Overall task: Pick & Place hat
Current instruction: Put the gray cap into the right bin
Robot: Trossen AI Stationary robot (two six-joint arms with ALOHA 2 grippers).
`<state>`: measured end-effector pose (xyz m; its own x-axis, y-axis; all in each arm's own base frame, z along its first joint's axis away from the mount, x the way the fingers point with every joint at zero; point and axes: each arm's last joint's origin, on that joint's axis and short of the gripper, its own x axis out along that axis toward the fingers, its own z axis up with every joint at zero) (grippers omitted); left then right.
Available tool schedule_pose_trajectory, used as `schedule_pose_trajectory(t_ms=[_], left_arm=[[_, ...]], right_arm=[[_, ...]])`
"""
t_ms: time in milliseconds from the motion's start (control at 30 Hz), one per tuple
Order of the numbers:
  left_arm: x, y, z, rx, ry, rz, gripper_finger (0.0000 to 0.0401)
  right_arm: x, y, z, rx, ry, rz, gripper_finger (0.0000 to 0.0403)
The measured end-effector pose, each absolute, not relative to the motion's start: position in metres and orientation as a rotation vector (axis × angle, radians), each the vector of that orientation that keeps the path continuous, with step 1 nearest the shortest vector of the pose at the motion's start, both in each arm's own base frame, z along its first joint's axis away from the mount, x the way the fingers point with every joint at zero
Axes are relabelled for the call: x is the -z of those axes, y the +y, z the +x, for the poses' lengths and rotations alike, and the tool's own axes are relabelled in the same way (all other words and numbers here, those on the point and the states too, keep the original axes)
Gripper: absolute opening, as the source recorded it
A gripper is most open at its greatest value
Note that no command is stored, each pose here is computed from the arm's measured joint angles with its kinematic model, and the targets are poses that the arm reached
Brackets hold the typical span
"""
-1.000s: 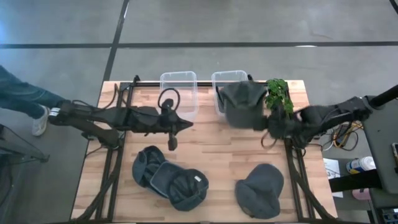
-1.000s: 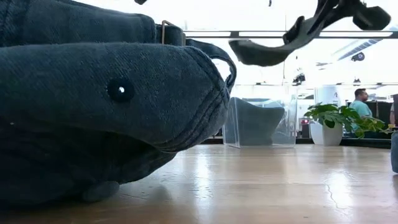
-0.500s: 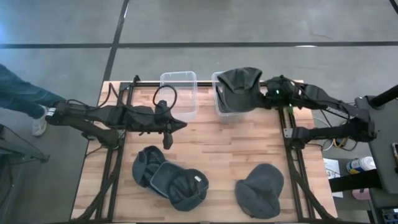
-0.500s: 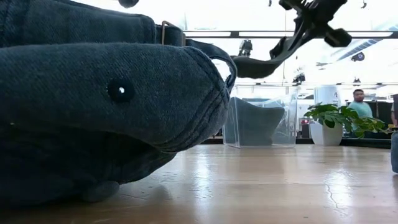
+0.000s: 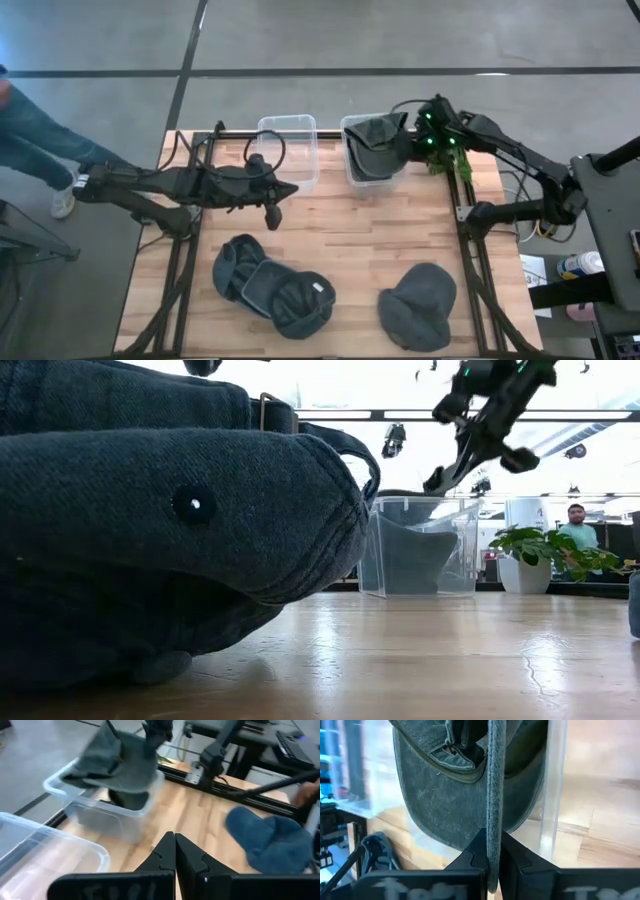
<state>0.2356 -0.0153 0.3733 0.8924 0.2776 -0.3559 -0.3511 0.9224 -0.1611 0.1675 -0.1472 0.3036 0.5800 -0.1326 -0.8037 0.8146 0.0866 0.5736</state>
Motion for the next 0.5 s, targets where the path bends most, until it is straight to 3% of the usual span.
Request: schedule_pose_trajectory(t_ms=[267, 500], left_arm=[[-0.373, 0.004, 0.236, -0.418, 0.317, -0.275, 0.0], [-0.373, 0.006, 0.236, -0.43, 0.314, -0.286, 0.0]], right_arm=[[-0.278, -0.187, 0.184, 0.78, 0.769, 1.397, 0.0013], [-0.276, -0.197, 0.197, 0.662, 0.897, 1.5, 0.0013]])
